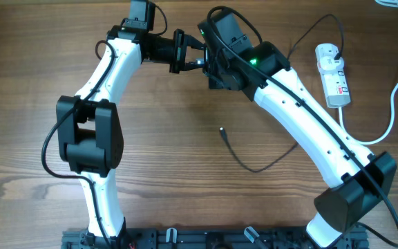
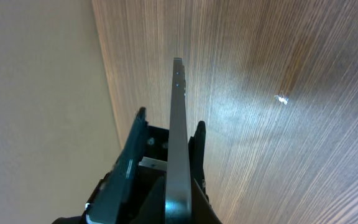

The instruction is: Plug charger to phone and switch on socket

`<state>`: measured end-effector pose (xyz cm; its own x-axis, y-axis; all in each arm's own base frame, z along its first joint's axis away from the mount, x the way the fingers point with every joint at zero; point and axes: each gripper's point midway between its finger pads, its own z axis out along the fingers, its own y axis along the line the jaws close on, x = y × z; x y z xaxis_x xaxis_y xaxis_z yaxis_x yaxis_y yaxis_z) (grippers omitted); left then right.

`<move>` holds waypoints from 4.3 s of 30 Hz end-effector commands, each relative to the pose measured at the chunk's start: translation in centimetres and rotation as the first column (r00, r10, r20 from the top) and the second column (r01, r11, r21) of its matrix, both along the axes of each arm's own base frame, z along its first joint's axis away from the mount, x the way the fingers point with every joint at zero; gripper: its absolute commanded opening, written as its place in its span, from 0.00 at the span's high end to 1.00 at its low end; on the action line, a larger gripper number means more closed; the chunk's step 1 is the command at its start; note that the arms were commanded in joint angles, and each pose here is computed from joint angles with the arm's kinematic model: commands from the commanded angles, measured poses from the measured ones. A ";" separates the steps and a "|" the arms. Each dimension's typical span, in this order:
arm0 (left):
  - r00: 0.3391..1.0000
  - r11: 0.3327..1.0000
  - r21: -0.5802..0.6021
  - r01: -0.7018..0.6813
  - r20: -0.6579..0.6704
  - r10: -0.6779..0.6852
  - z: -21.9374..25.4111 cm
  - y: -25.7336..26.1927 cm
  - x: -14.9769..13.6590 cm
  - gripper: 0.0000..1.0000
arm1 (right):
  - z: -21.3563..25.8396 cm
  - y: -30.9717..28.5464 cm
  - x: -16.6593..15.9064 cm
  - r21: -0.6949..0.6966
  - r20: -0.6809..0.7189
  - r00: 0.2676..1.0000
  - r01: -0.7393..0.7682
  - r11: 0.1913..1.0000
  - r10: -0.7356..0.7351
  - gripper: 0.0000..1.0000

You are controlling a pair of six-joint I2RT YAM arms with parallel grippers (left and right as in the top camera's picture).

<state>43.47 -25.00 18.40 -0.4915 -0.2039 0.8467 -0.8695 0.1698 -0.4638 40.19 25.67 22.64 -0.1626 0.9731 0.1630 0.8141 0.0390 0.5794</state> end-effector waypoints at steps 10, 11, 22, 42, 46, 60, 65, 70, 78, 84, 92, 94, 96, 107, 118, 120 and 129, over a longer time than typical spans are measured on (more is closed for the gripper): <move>0.999 1.000 -0.028 0.008 0.035 -0.007 2.1 0.0 -0.3 0.86 | 2.2 0.7 -0.7 0.044 0.021 0.999 -0.047 0.998 0.046 0.89; 0.999 1.000 -0.028 0.008 0.039 -0.007 2.1 0.0 -0.3 0.92 | 2.2 0.7 -0.7 0.038 0.024 0.998 -0.055 0.998 0.054 0.87; 0.920 0.956 0.261 -0.136 0.391 0.024 -2.2 2.9 4.1 0.96 | 4.1 -0.5 -1.2 -0.296 0.121 0.875 -0.419 0.858 0.469 0.65; 0.406 0.625 0.704 -0.336 0.708 -0.578 5.2 11.0 3.1 0.96 | -9.4 -6.4 -6.2 -0.425 -0.429 0.082 -0.897 -0.121 0.899 0.01; 0.444 0.590 0.744 -0.314 0.664 -0.601 4.2 11.6 2.4 0.96 | -14.0 -5.5 -8.8 -0.329 -0.387 -0.052 -0.925 -0.190 0.921 0.13; 0.443 0.563 0.758 -0.331 0.651 -0.616 4.1 11.7 2.6 0.96 | -22.2 -6.1 -11.9 -0.246 -0.535 -0.147 -0.915 -0.320 0.832 0.51; 0.444 0.562 0.758 -0.330 0.650 -0.616 4.1 11.7 2.6 0.96 | -24.0 -5.3 -13.0 -0.210 -0.576 -0.196 -0.903 -0.375 0.794 0.52; 0.443 0.562 0.758 -0.331 0.651 -0.616 4.1 11.7 2.6 0.96 | -24.7 -5.4 -12.9 -0.211 -0.604 -0.185 -0.901 -0.380 0.775 0.66; 0.443 0.563 0.757 -0.331 0.651 -0.616 4.1 11.7 2.6 0.96 | -25.0 -5.7 -12.7 -0.210 -0.621 -0.180 -0.899 -0.384 0.763 0.81; 0.443 0.562 0.758 -0.331 0.651 -0.616 4.1 11.7 2.6 0.96 | -25.0 -5.4 -12.3 -0.229 -0.615 -0.170 -0.896 -0.381 0.770 0.86; 0.435 0.586 0.745 -0.318 0.664 -0.608 4.2 11.2 2.5 0.96 | -23.8 -3.9 -11.0 -0.280 -0.571 -0.106 -0.907 -0.315 0.814 0.96; 0.419 0.618 0.724 -0.305 0.685 -0.596 4.5 10.6 2.4 0.96 | -22.2 -3.4 -10.3 -0.301 -0.558 -0.090 -0.905 -0.302 0.825 0.96; 0.382 0.665 0.685 -0.299 0.724 -0.574 5.3 9.7 2.6 0.96 | -19.7 -2.6 -9.9 -0.326 -0.509 -0.082 -0.903 -0.280 0.857 0.96; 0.103 0.973 0.205 -0.107 0.976 -0.194 14.8 6.8 2.3 0.96 | -1.7 -0.8 -10.0 -0.539 0.092 -0.059 -0.842 0.000 0.994 0.96; 0.053 0.993 0.031 0.116 0.998 -0.038 18.8 5.1 -0.8 0.96 | 3.5 1.6 -9.3 -0.613 0.304 -0.134 -0.786 0.086 0.943 0.96; 0.056 0.992 0.030 0.119 0.998 -0.037 18.8 5.1 -0.9 0.96 | 3.9 1.7 -8.7 -0.611 0.319 -0.103 -0.782 0.121 0.942 0.96; 0.112 0.984 0.180 -0.006 0.978 -0.178 14.9 4.6 0.3 0.96 | 2.6 0.3 -7.6 -0.646 0.200 0.001 -0.751 0.133 0.980 0.96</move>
<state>43.14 -19.89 34.49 -0.9213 -0.1222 -0.3691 0.3343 0.2360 -0.9125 32.03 26.32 25.36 -0.8489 -0.0702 -0.5239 -0.4327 0.6615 0.6125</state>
